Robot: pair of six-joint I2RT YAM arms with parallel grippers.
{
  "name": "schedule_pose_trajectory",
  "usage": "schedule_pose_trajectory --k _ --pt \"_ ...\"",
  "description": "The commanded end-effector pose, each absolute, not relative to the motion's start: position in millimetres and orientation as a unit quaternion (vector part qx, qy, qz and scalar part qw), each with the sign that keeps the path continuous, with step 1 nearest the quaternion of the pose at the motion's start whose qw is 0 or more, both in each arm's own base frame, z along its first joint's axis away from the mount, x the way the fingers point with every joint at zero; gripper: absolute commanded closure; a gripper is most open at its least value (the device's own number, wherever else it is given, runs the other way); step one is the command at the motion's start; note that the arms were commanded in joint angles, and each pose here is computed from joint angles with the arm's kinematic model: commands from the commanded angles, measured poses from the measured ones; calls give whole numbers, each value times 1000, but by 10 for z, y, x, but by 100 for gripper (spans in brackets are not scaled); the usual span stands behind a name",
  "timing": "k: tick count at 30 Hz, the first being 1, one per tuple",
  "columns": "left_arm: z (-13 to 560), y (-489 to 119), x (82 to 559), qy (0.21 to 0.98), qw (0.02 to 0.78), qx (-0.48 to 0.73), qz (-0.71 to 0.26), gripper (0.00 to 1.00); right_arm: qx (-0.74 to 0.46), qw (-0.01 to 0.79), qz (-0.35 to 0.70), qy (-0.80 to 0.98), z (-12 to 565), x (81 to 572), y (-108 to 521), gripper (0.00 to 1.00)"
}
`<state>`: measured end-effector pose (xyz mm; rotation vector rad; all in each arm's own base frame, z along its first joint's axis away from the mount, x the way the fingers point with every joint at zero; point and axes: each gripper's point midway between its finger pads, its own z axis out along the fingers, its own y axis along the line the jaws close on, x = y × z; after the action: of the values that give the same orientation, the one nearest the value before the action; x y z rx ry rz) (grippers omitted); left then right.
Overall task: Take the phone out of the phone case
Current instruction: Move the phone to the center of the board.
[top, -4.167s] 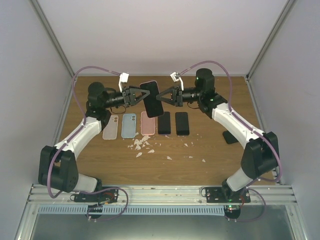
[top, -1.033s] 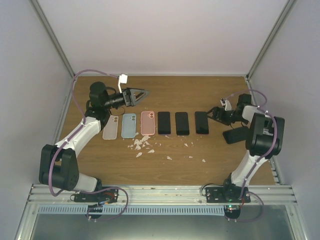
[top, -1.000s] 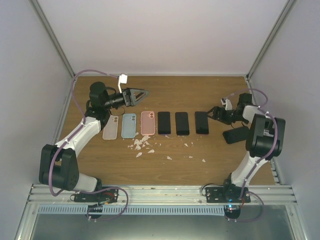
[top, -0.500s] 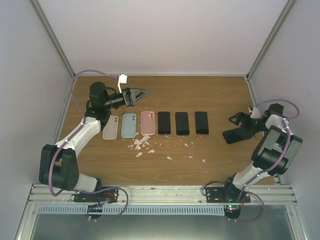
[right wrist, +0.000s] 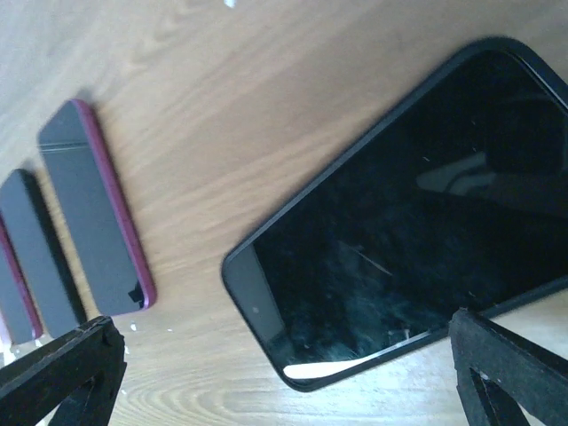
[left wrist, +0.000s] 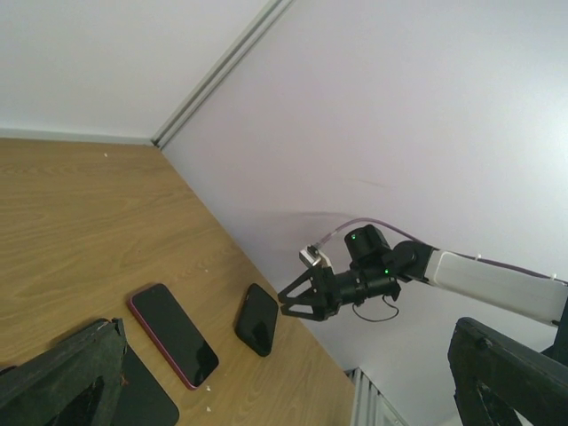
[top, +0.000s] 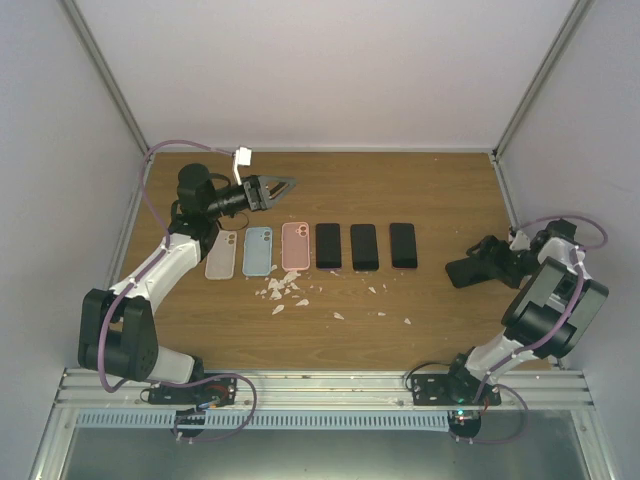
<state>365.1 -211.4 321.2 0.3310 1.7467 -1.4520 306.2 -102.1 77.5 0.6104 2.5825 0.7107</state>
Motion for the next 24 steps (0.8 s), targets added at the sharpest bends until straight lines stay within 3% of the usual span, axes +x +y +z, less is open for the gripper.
schedule_pose_trajectory --k 1,14,24 --pt "3274 -2046 3711 686 433 129 -571 1 275 140 225 924 595 2906 -1121 0" --pt "3197 -2007 3765 692 429 110 -570 1 299 139 309 892 421 2918 -781 0" --pt "3201 -1996 3763 692 431 109 -569 1 278 145 351 883 325 3277 -572 0"
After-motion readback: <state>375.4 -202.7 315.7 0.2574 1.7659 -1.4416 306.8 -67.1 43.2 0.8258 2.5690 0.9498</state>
